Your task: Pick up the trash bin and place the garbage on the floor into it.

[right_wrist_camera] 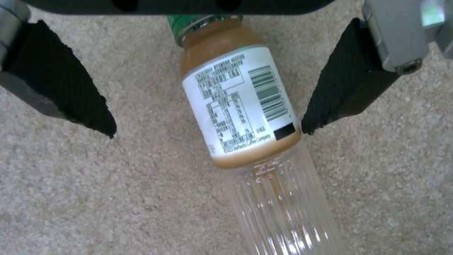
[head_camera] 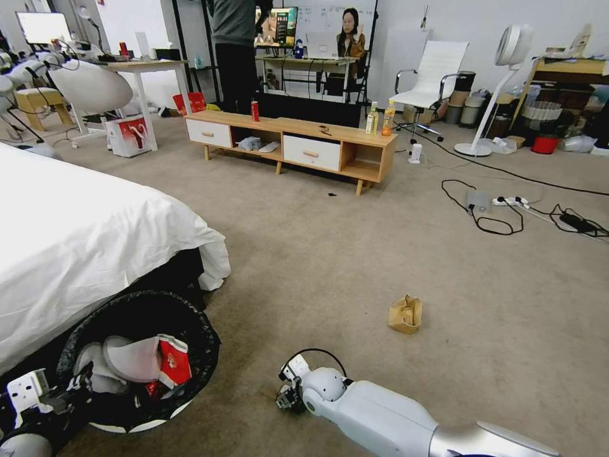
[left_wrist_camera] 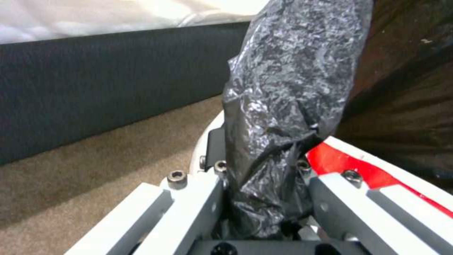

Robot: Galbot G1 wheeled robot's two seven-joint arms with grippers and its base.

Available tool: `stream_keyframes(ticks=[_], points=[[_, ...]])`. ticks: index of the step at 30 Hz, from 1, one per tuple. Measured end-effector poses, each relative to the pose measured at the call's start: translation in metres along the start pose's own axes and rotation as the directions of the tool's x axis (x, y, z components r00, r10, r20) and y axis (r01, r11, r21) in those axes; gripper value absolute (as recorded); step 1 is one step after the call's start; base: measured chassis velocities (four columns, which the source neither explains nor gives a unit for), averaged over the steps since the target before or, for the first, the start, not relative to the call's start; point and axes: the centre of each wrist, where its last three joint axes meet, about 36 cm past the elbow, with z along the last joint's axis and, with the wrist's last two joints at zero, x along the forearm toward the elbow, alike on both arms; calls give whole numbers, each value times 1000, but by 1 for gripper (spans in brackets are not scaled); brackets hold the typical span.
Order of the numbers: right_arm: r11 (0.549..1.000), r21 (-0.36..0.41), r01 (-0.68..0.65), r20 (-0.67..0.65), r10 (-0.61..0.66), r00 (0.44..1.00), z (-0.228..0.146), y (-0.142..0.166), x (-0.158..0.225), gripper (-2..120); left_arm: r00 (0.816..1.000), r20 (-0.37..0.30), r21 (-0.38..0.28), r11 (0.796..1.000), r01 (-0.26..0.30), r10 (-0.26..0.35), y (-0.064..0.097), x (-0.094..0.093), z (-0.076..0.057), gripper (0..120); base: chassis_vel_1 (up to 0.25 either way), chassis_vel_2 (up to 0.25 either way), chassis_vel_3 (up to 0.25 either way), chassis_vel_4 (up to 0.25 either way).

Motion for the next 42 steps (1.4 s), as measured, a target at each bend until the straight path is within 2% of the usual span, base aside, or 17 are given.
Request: stream_keyframes(ticks=[16,18,19,21,22,24,25,27,28,30,37,42], points=[[999,45,0,28,-2,1000,8,12,-17,98,1000,-2,-1,1000,-4,4,-1,0,2,5,0,0,0,0],[998,56,-2,35,0,999,9,14,-19,88,1000,-1,-1,1000,-4,4,-1,0,2,5,0,0,0,0],[998,56,-2,35,0,999,9,14,-19,88,1000,-1,-1,1000,-4,4,-1,0,2,5,0,0,0,0],[998,60,-3,36,1,999,11,15,-20,76,1000,1,0,1000,-4,4,-1,0,2,5,0,0,0,0],[998,60,-3,36,1,999,11,15,-20,76,1000,1,0,1000,-4,4,-1,0,2,5,0,0,0,0],[998,65,-9,38,6,999,14,13,-23,64,1000,1,0,1000,-5,5,-1,0,2,5,0,0,0,0],[998,65,-9,38,6,999,14,13,-23,64,1000,1,0,1000,-5,5,-1,0,2,5,0,0,0,0],[998,67,-9,42,6,999,16,12,-24,54,1000,-1,0,1000,-6,6,-2,-1,2,5,0,0,0,0],[998,67,-9,42,6,999,16,12,-24,54,1000,-1,0,1000,-6,6,-2,-1,2,5,0,0,0,0],[998,67,-7,43,4,999,19,14,-24,43,1000,0,0,1000,-6,6,-2,-1,3,5,0,0,0,0],[999,48,6,62,-9,998,25,13,-19,30,1000,-4,-2,1000,-3,3,-2,-1,3,5,0,0,0,0],[1000,12,12,112,-13,994,21,10,-4,30,1000,-8,-8,1000,1,-1,-2,-1,3,5,0,0,0,0]])
